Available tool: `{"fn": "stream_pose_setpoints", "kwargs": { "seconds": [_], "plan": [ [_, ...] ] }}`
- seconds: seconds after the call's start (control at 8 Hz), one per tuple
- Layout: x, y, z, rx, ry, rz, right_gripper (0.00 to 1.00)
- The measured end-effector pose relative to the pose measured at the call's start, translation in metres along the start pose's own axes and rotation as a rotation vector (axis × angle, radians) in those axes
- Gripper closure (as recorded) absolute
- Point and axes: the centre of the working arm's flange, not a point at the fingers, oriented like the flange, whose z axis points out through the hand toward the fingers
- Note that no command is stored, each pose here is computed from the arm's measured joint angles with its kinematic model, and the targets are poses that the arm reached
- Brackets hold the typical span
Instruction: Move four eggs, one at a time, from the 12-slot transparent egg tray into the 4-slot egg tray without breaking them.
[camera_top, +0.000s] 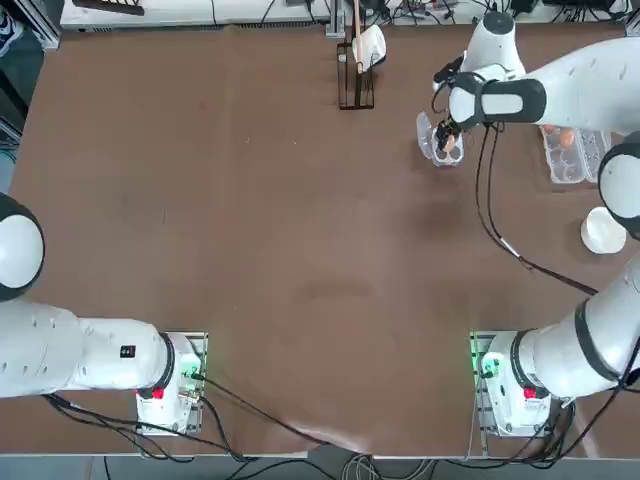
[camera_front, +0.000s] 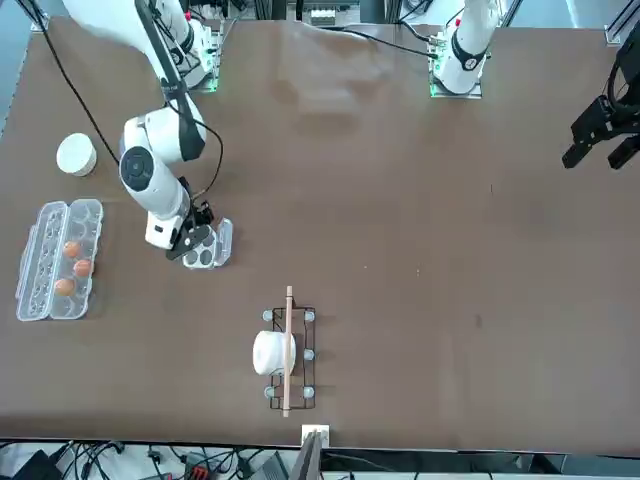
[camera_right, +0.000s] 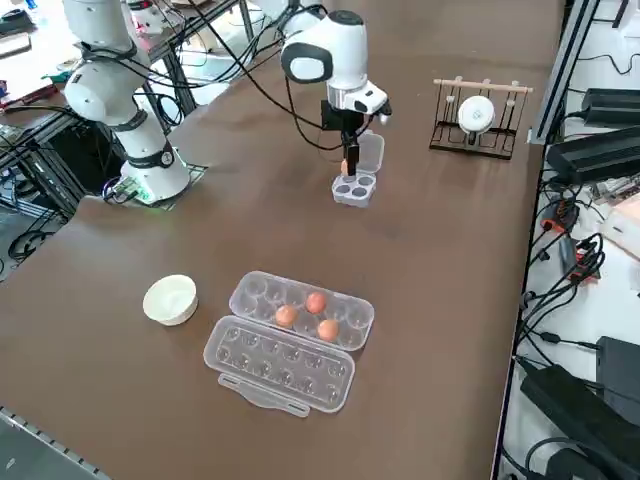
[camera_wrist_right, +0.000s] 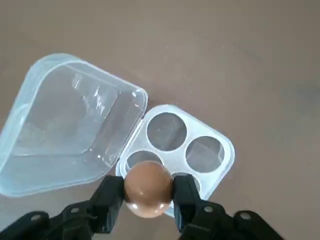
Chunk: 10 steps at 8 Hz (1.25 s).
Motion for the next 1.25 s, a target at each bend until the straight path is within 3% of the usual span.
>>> {"fn": "stream_pose_setpoints", "kwargs": {
  "seconds": [1.12,1.25],
  "plan": [
    [0.009,-0.011,0.013,0.006,-0.003,-0.012,0.42],
    [0.009,-0.010,0.014,0.006,-0.004,-0.013,0.26]
  ]
}}
